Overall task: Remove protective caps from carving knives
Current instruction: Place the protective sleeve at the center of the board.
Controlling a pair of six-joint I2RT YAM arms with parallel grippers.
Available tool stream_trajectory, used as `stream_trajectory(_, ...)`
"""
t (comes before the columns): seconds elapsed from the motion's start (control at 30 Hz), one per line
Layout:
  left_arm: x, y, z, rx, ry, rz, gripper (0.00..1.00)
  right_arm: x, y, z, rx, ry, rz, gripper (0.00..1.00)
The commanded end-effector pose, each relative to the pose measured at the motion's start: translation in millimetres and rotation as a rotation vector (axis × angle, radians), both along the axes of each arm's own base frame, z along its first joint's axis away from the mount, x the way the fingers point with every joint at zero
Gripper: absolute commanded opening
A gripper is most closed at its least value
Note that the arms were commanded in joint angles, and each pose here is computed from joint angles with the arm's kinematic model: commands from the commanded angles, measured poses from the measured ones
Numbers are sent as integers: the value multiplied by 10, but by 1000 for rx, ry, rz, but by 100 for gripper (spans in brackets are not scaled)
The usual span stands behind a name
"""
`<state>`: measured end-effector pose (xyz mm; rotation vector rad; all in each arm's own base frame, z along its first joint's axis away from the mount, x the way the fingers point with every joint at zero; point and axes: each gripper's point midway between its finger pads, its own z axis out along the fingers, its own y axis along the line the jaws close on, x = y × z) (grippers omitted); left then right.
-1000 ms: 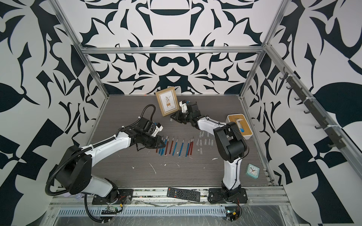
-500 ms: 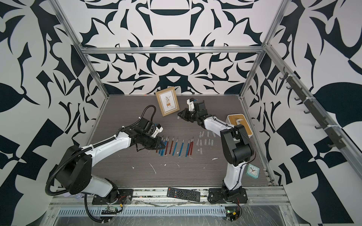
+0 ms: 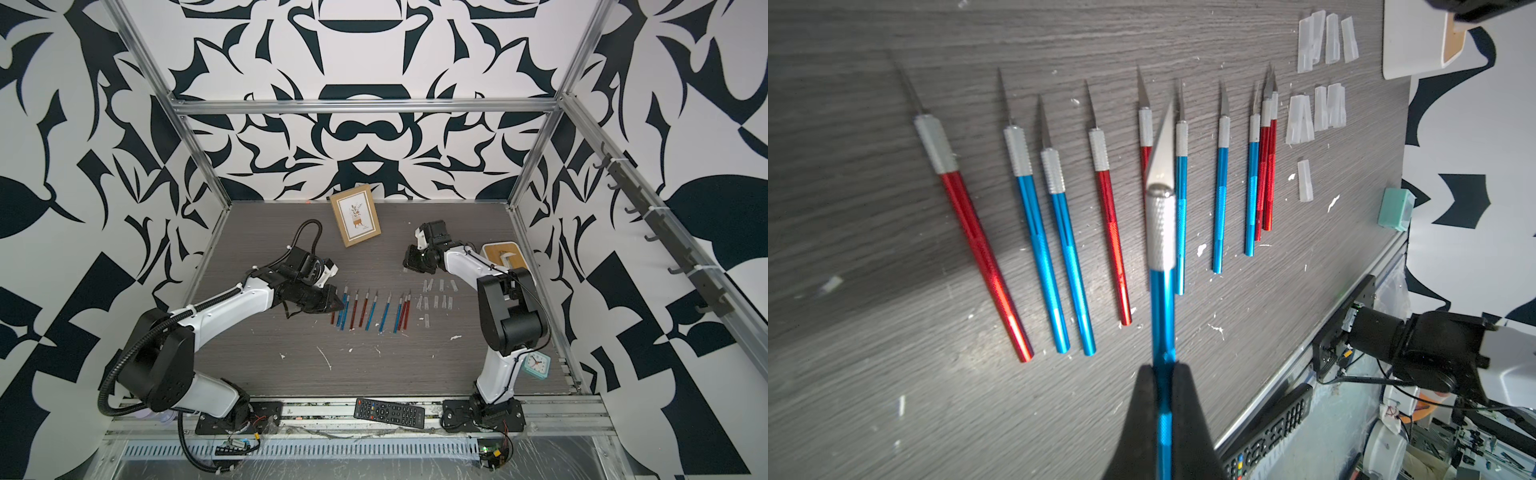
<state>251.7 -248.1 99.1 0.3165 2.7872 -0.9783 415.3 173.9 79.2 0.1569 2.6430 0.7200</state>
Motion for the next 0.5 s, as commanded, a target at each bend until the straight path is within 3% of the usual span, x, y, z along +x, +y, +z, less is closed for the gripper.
stream_trajectory(0.0,-71,90,-33,24,8,-7,0,-8,-109,-50,-116,18,15,8)
stream_trajectory(0.47,-74,116,-43,34,9,-3,0,32,-163,-368,-183,79,12,9)
